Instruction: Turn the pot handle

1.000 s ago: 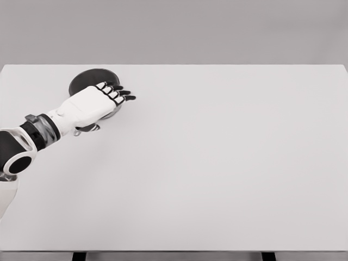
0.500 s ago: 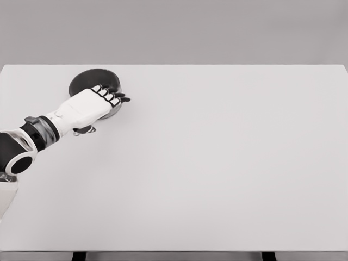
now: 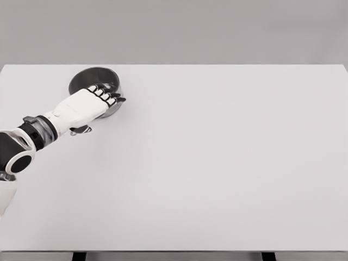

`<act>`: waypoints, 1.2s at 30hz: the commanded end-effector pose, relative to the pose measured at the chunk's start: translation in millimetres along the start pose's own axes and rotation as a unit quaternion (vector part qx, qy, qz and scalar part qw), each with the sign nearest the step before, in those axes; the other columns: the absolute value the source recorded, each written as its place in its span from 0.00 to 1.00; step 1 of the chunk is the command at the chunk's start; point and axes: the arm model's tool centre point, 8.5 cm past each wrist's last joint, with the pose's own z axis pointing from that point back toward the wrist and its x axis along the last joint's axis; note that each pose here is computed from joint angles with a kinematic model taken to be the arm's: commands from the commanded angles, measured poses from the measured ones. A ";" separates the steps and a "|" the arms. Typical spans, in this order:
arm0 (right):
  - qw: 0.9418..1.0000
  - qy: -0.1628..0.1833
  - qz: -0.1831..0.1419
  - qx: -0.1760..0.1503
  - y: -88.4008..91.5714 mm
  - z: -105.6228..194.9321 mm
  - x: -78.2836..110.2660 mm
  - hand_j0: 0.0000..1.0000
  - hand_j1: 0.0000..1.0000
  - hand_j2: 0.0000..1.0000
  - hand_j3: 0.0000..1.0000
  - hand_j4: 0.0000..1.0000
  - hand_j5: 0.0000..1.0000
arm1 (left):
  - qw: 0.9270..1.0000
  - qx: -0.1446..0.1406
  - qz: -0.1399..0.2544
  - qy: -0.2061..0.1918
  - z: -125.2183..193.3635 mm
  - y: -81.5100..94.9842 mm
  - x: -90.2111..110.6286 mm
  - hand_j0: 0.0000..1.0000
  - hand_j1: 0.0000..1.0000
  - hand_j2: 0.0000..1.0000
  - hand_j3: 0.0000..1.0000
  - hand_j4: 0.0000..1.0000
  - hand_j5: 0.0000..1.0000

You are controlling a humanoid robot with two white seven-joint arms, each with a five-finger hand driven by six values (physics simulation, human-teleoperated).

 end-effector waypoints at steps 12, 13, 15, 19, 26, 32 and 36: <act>1.000 -0.001 0.000 0.000 0.0 0.0 0.1 1.00 1.00 1.00 1.00 1.00 1.00 | 1.000 0.003 0.000 0.014 5.7 2.8 -9.4 1.00 1.00 1.00 1.00 1.00 1.00; 1.000 -0.001 0.000 0.000 0.0 0.0 0.1 1.00 1.00 1.00 1.00 1.00 1.00 | 1.000 0.004 0.000 0.014 6.2 3.0 -10.1 1.00 1.00 1.00 1.00 1.00 1.00; 1.000 0.000 0.000 0.000 0.0 0.0 -0.1 1.00 1.00 1.00 1.00 1.00 1.00 | 1.000 0.004 0.001 0.018 7.5 2.8 -12.4 1.00 1.00 1.00 1.00 1.00 1.00; 1.000 0.000 0.000 0.000 0.0 0.0 -0.1 1.00 1.00 1.00 1.00 1.00 1.00 | 1.000 0.000 -0.002 0.021 9.5 1.9 -15.9 1.00 1.00 1.00 1.00 1.00 1.00; 1.000 -0.001 0.000 0.000 0.0 0.0 0.1 1.00 1.00 1.00 1.00 1.00 1.00 | 0.999 0.003 0.000 0.032 13.5 3.3 -22.5 1.00 1.00 1.00 1.00 1.00 1.00; 1.000 -0.001 0.000 0.000 0.0 0.0 0.1 1.00 1.00 1.00 1.00 1.00 1.00 | 0.999 0.005 0.001 0.040 16.5 4.6 -27.4 1.00 1.00 1.00 1.00 1.00 1.00; 1.000 0.000 0.000 0.000 0.0 0.0 -0.1 1.00 1.00 1.00 1.00 1.00 1.00 | 0.999 -0.001 0.004 0.045 17.1 1.1 -32.6 1.00 1.00 1.00 1.00 1.00 1.00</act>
